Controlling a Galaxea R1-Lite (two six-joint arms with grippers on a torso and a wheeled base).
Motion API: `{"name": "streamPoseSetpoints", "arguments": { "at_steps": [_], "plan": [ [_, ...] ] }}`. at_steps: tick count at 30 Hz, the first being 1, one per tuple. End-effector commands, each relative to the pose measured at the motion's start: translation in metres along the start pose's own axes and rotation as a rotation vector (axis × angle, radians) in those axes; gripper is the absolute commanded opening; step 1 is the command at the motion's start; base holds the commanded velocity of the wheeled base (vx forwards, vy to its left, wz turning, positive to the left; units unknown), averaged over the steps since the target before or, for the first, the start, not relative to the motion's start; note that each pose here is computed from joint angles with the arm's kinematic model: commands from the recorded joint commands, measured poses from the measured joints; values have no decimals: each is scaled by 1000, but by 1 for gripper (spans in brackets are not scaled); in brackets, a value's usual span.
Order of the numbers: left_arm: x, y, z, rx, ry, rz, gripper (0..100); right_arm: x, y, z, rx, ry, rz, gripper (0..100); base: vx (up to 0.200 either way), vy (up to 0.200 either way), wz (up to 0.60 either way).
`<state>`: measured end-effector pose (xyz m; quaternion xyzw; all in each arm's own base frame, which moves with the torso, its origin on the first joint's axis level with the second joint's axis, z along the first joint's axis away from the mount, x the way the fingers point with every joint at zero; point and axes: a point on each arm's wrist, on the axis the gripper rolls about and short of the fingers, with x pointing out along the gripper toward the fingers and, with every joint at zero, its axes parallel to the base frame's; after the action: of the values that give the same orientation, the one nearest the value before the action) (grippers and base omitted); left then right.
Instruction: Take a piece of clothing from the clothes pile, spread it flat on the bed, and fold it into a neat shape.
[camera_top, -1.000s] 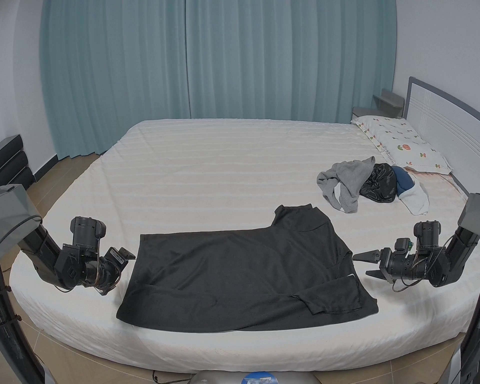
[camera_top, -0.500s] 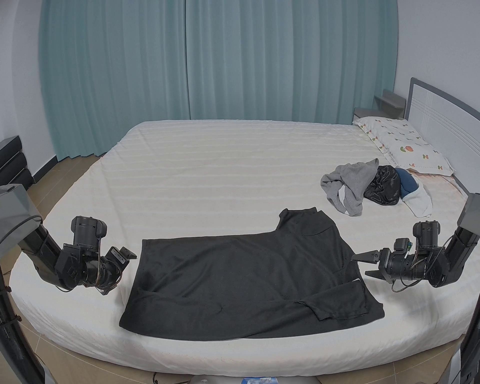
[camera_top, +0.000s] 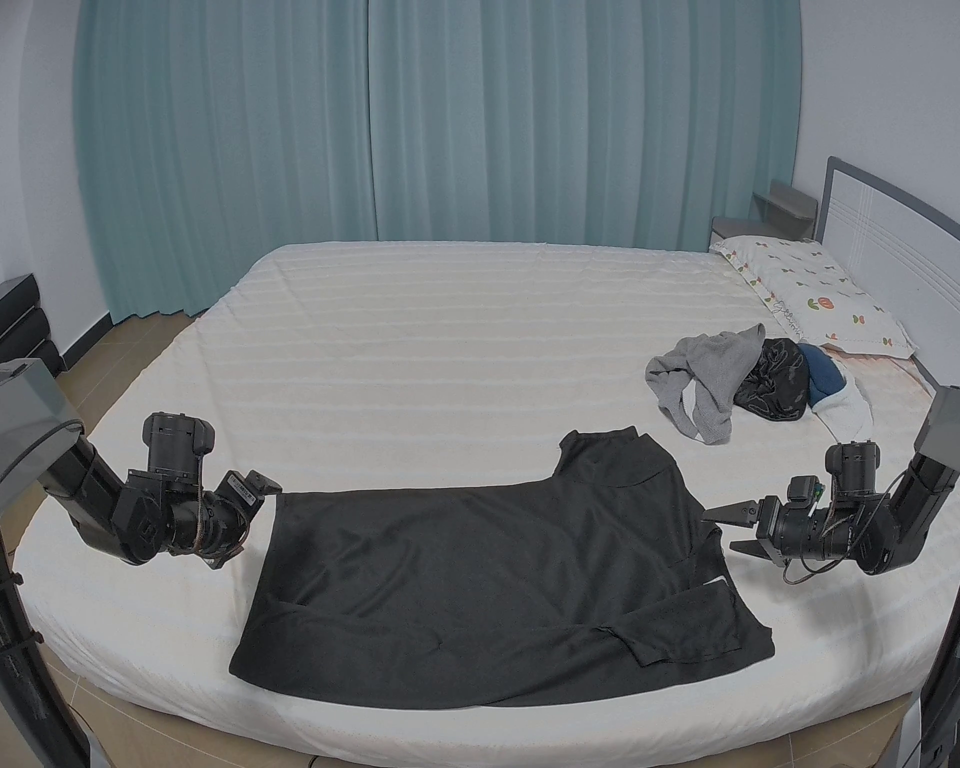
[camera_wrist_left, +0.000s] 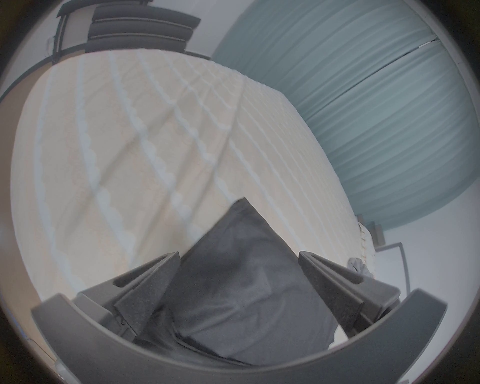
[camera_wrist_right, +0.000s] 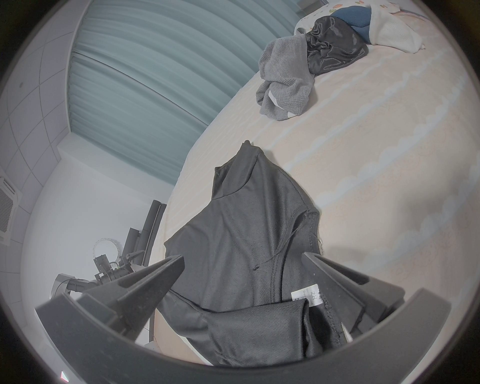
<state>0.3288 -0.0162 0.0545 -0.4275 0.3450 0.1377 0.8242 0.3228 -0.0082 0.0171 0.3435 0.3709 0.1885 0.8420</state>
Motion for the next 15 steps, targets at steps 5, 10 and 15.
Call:
{"name": "streamPoseSetpoints", "arguments": {
  "at_steps": [5,10,15],
  "plan": [
    [20,-6,17,93,77,-102,100,2,-2,-2,6,8,-2,100,0,0,0],
    [44,0,23,224,88,-102,100,3,-1,-3,5,13,0,100,0,0,0],
    [68,3,30,296,66,-136,100,4,-2,-2,6,14,-2,100,0,0,0]
  ]
}}
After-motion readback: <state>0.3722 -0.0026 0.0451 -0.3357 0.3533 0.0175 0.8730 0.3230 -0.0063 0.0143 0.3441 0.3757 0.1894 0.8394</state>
